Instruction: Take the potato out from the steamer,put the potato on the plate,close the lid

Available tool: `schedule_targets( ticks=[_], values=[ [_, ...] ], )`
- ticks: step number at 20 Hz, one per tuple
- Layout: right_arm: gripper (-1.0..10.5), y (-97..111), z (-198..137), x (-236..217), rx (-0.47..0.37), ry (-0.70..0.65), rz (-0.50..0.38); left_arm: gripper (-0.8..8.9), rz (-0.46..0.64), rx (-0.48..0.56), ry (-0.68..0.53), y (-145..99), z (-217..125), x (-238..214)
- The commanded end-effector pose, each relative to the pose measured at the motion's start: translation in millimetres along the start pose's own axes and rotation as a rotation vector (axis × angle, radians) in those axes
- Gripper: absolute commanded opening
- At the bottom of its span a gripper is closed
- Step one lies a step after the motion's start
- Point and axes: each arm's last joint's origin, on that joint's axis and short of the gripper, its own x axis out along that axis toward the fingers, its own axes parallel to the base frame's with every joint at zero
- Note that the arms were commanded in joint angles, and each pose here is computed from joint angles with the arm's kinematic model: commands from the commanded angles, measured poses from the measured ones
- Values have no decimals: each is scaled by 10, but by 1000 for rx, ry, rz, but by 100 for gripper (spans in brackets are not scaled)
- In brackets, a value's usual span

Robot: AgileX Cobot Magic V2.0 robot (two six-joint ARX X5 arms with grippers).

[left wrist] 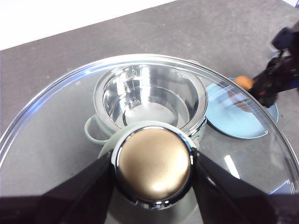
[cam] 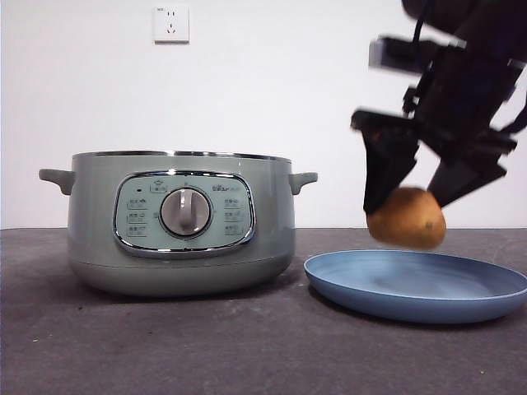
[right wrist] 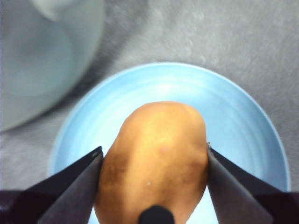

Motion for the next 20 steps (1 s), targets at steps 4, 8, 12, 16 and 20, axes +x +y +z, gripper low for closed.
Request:
schedule_targets(
  ticks=[4, 8, 12, 16, 20],
  values=[
    [-17, -30, -134, 386, 11, 109, -14, -13, 2, 22, -62, -10, 42, -78],
    [-14, -40, -162, 411, 19, 136, -18, -13, 2, 22, -63, -10, 43, -78],
    [442, -64, -197, 402, 26, 175, -26, -13, 0, 23, -46, 10, 92, 18],
    [636, -82, -160, 328, 30, 144, -31, -13, -55, 37, -33, 47, 227, 266],
    [635, -118, -58, 70, 43, 47, -32, -13, -82, 51, -20, 114, 397, 644]
  ],
)
